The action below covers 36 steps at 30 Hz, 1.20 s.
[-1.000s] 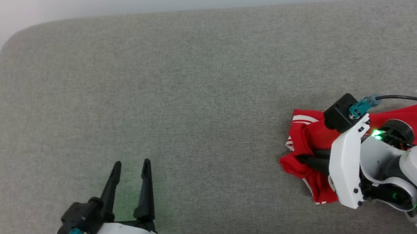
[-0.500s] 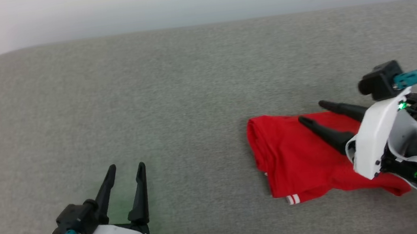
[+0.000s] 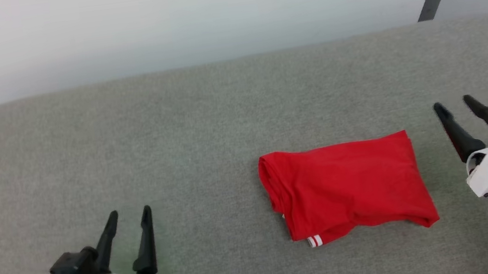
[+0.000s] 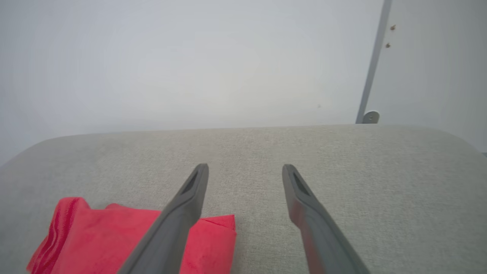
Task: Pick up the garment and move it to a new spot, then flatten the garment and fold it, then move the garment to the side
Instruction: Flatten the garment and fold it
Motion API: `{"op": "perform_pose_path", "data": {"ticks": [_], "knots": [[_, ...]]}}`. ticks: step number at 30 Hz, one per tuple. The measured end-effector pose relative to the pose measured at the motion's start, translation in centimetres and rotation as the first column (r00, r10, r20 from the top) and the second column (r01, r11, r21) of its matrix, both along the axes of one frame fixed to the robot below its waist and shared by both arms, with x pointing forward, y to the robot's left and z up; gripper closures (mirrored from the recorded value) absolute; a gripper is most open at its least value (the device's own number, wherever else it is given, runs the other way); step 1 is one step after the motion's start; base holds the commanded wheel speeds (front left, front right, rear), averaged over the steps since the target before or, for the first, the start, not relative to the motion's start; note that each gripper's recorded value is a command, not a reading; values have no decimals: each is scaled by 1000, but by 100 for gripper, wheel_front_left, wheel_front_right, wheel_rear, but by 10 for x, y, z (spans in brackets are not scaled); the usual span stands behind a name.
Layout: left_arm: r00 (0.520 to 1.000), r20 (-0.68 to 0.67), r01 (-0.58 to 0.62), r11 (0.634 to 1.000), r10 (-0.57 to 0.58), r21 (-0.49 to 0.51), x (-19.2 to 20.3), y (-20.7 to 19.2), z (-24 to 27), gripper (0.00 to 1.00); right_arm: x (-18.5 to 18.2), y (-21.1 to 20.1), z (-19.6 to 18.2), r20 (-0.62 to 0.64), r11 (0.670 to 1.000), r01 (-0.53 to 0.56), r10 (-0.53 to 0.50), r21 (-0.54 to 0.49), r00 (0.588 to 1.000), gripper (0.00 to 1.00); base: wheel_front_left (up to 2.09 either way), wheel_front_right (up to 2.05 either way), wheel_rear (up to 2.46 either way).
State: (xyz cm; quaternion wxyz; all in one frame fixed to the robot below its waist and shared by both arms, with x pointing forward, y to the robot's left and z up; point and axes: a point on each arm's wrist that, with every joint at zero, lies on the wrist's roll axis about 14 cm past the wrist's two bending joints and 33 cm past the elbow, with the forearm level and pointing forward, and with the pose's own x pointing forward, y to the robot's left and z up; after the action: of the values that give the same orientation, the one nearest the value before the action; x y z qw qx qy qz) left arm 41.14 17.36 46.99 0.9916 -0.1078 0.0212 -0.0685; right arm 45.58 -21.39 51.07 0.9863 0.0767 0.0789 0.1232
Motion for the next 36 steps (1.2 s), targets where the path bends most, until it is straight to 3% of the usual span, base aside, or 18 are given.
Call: {"op": "perform_pose_path", "data": {"ticks": [3, 10, 20, 36], "knots": [[1000, 22, -3, 1000, 2, 16, -3, 3, 8, 0, -7, -18, 11, 82, 996, 79, -82, 37, 993, 0, 0, 0, 0], [998, 59, -12, 998, 9, 66, -20, 12, 20, 0, -37, -29, 12, 141, 989, 142, -146, 41, 979, 0, 0, 0, 0], [993, 76, -97, 992, 92, 77, -62, 35, 23, 0, -75, -3, 2, 156, 992, 111, -118, 56, 981, 0, 0, 0, 0], [984, 87, -165, 981, 156, 100, -113, 58, 26, 0, -110, -22, 9, 186, 977, 196, -208, 77, 960, 0, 0, 0, 0]]}}
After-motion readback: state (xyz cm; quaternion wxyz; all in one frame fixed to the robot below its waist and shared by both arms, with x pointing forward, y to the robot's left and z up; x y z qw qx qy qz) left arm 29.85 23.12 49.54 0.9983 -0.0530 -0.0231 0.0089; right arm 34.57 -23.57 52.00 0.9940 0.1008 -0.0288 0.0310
